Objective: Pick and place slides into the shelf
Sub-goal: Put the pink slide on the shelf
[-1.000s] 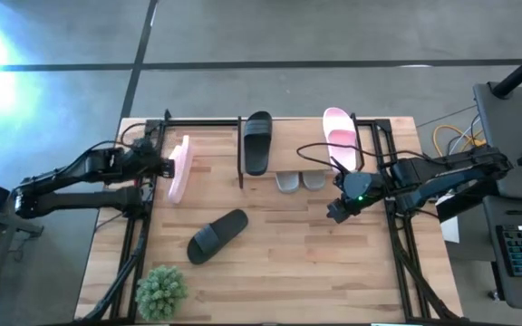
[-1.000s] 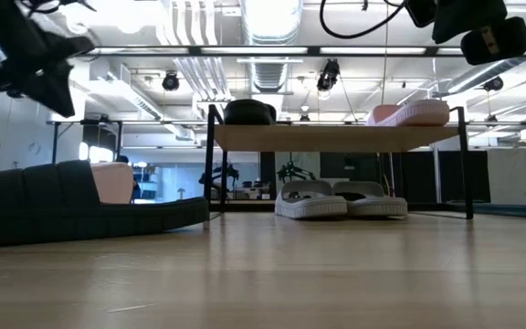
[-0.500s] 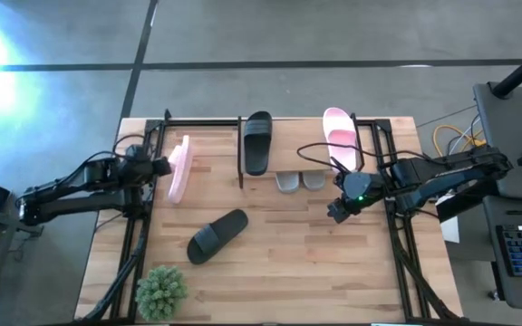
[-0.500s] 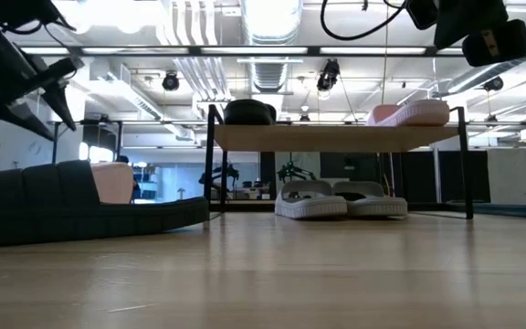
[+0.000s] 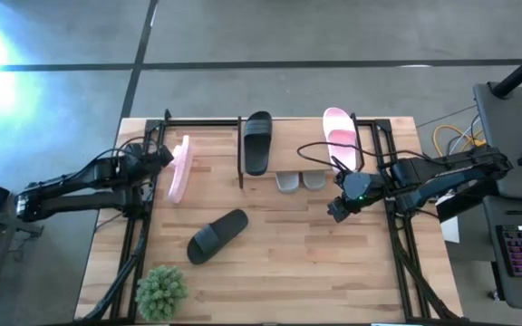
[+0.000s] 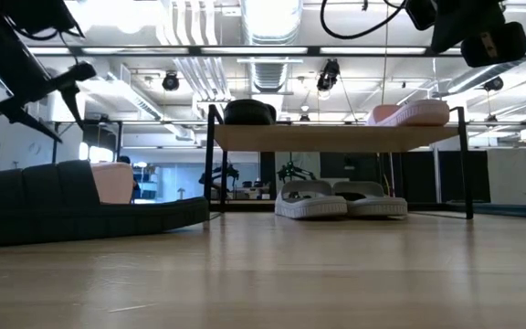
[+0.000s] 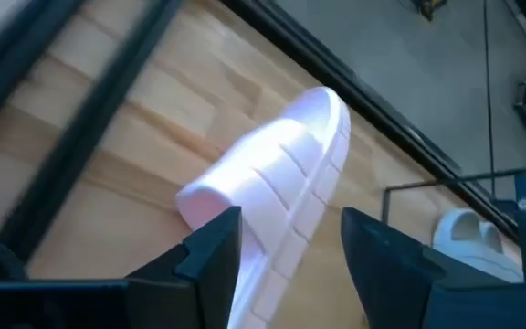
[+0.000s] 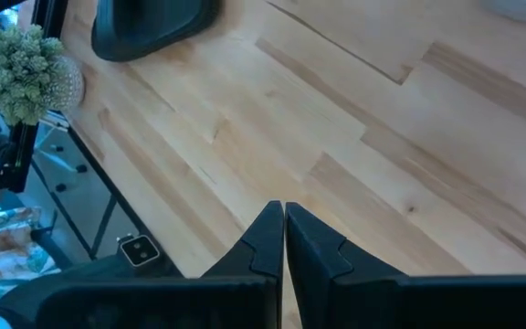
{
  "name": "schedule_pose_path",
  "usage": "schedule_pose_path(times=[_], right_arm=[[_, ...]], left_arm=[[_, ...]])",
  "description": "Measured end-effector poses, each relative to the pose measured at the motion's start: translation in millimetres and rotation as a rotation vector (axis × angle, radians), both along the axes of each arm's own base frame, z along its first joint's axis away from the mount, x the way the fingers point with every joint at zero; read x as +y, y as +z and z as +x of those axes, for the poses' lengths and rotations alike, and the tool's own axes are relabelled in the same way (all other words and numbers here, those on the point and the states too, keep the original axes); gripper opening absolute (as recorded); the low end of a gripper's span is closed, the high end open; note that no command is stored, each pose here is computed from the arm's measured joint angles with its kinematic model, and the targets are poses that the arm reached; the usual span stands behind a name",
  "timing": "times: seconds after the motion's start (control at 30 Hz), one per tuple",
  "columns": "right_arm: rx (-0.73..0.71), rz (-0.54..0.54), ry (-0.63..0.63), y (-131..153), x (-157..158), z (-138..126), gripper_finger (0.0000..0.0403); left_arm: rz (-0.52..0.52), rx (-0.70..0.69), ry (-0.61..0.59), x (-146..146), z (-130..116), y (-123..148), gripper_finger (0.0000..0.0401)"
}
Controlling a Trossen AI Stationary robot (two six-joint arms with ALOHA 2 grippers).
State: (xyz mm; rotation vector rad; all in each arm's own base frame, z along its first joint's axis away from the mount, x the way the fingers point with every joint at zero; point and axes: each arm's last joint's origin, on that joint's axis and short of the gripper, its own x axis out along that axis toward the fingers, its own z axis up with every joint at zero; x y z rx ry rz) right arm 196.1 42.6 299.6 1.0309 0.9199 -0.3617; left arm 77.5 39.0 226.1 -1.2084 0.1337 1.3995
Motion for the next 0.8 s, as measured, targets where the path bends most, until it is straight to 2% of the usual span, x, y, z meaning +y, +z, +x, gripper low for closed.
schedule_pose_path(times=[0.3,0.53,0.67,0.8], right_arm=[[0.035,-0.030,-0.015,-2.3,-1.4,-2.9,0.0009],[0.039,-0.028,-0.019,-2.5,-1.4,-3.2,0.0009],[0.039,-0.030,-0.017,-2.5,-1.4,-3.2,0.0009],[0.037,-0.047,-0.006,-2.6,-1.7,-3.4,0.0009]], left_arm=[[-0.046,0.007,0.067,2.7,10.3,-6.0,0.0168],[-0.229,-0.239,0.170,0.4,15.4,-4.4,0.0168],[-0.275,-0.233,0.216,-0.3,15.2,-8.5,0.0168],[-0.259,-0.202,0.231,1.2,18.5,-11.7,0.0168]])
